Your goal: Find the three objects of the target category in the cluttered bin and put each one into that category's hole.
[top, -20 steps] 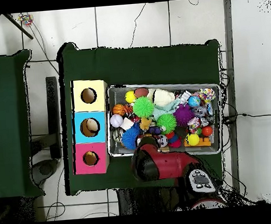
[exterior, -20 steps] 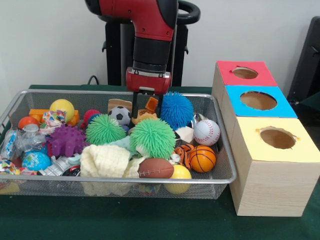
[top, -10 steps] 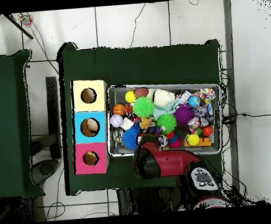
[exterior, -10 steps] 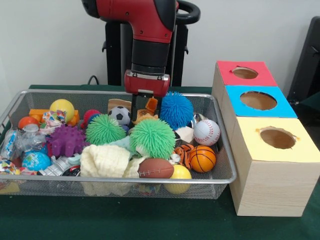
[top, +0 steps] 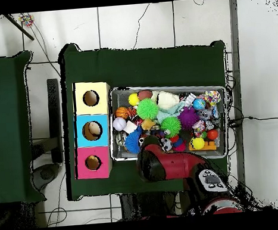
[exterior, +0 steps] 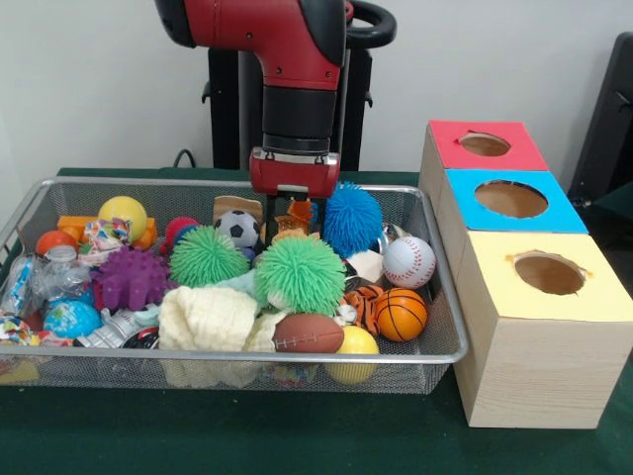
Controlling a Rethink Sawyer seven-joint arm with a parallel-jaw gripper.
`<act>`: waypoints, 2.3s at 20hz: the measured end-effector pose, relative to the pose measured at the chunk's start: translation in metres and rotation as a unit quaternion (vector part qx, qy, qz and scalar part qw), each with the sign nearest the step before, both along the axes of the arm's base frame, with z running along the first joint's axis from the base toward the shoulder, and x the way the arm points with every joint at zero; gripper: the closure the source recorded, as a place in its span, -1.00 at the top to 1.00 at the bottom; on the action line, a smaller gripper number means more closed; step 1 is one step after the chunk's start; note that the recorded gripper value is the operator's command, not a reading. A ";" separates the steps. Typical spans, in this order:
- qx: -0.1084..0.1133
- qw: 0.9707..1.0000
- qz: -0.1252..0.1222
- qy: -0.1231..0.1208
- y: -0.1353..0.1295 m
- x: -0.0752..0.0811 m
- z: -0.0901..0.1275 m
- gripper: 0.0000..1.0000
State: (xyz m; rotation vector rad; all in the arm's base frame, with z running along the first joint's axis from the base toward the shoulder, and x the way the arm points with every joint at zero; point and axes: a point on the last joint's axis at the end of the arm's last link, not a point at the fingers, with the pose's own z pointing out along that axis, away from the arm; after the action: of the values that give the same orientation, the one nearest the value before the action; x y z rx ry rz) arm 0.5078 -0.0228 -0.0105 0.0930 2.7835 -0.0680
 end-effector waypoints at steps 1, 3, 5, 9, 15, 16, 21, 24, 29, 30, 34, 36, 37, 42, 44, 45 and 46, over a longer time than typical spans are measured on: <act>0.002 1.000 0.002 -0.005 0.000 0.001 0.000 1.00; 0.005 1.000 0.004 -0.015 0.001 0.004 0.000 1.00; 0.009 1.000 0.007 -0.024 0.002 0.007 0.001 1.00; 0.016 0.999 0.012 -0.041 0.004 0.012 0.002 -1.00; 0.019 0.999 0.014 -0.044 0.007 0.014 0.002 -1.00; 0.019 0.999 0.014 -0.045 0.007 0.014 0.002 -1.00; 0.016 0.998 0.015 -0.053 0.006 0.018 0.013 -1.00; 0.012 0.998 0.015 -0.062 0.004 0.022 0.023 -1.00; 0.005 0.997 0.017 -0.080 0.003 0.026 0.049 -1.00; 0.004 0.996 0.017 -0.082 0.003 0.026 0.053 -1.00; 0.000 0.995 0.018 -0.100 0.003 0.029 0.079 -1.00; -0.001 0.994 0.018 -0.109 0.002 0.032 0.092 -1.00; -0.001 0.994 0.018 -0.111 0.002 0.033 0.097 -1.00; 0.000 0.992 0.022 -0.123 0.009 0.036 0.123 -1.00; -0.001 0.992 0.023 -0.125 0.011 0.036 0.129 -1.00; -0.002 0.992 0.023 -0.126 0.011 0.036 0.132 -1.00; -0.003 0.992 0.023 -0.128 0.012 0.036 0.135 -1.00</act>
State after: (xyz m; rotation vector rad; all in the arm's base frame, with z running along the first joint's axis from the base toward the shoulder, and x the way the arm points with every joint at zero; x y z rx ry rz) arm 0.5442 -0.0109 0.1242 0.0324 2.5278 -0.0478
